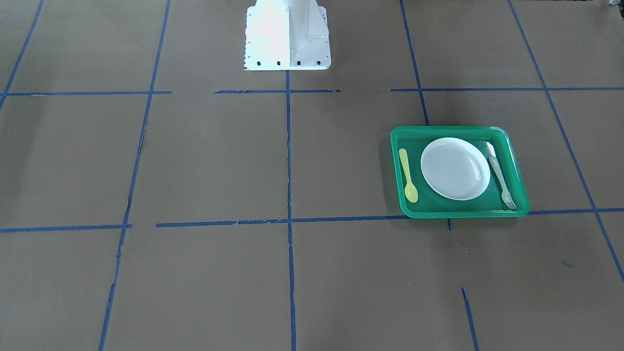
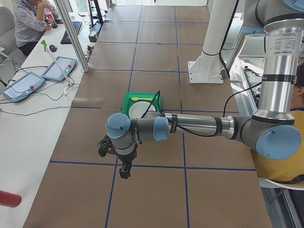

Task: Place fork

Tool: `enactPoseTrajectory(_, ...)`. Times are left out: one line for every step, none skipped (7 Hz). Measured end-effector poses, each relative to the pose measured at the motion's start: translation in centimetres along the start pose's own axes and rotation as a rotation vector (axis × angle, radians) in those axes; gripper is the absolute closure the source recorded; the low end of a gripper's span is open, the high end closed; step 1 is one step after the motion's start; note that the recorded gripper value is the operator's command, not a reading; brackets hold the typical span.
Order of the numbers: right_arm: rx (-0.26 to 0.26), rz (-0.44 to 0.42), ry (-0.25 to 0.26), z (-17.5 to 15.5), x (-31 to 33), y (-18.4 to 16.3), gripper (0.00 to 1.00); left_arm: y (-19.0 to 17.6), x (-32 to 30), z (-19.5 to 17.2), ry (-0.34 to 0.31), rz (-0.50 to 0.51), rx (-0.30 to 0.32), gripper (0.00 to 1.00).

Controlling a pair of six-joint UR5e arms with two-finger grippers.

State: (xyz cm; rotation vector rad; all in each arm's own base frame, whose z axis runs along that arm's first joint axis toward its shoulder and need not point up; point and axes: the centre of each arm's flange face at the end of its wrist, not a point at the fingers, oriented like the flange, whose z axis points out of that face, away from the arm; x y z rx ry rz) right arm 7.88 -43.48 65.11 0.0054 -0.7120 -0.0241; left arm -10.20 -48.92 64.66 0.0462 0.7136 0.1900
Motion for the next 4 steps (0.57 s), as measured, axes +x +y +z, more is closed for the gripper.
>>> enactPoseTrajectory(0.0,0.0,0.0,0.0,0.0,0.0,0.0,-0.08,0.13,-0.17,0.0,0.007,0.002,0.0)
enactPoseTrajectory(0.0,0.0,0.0,0.0,0.0,0.0,0.0,-0.17,0.26,-0.35,-0.001,0.011,0.004,0.0)
enactPoseTrajectory(0.0,0.0,0.0,0.0,0.0,0.0,0.0,-0.24,0.34,-0.46,-0.002,0.013,0.006,0.0)
enactPoseTrajectory(0.0,0.0,0.0,0.0,0.0,0.0,0.0,-0.28,0.39,-0.53,-0.002,0.015,0.007,0.0)
